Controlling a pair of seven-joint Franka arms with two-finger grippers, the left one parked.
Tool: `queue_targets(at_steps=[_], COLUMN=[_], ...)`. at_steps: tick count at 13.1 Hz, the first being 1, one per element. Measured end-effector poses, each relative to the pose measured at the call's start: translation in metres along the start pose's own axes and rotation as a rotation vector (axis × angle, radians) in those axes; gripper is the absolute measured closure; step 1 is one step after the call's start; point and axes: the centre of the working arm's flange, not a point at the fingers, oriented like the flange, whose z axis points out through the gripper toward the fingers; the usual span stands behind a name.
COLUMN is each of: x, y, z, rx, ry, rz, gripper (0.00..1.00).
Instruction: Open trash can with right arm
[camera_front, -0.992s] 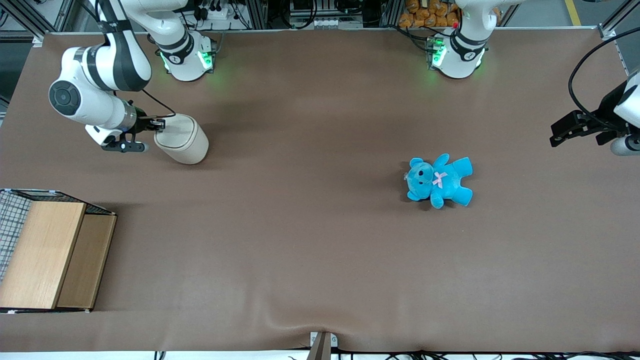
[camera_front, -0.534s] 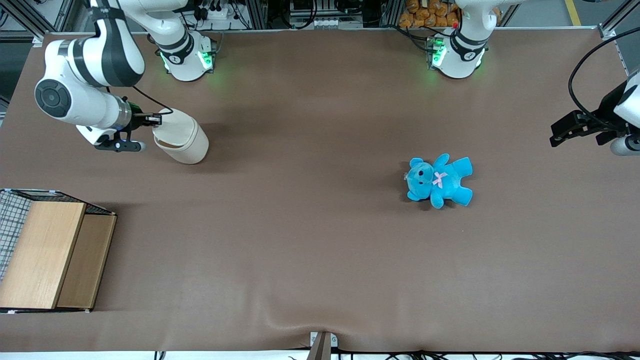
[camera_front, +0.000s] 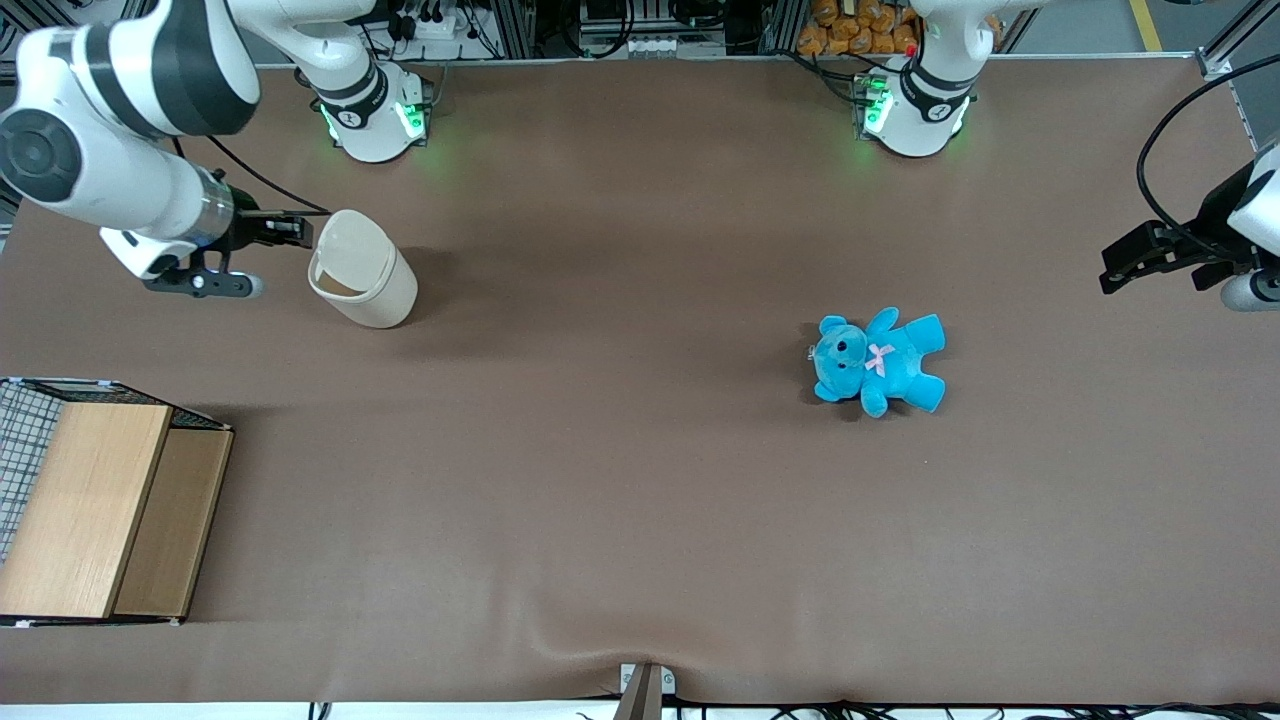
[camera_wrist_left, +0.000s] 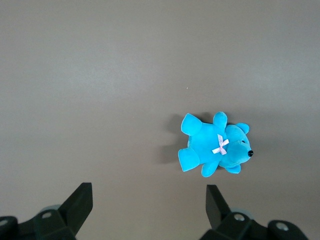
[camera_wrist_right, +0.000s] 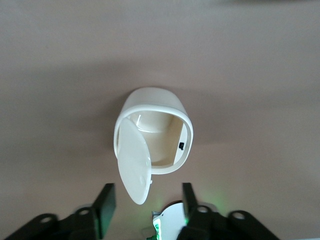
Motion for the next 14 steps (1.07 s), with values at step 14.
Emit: queue_targets(at_steps=[14], x=[0.018], y=[0.066], z=[-0.170], rx=[0.083], ry=[0.208], rz=[-0.001], gripper=[0.00])
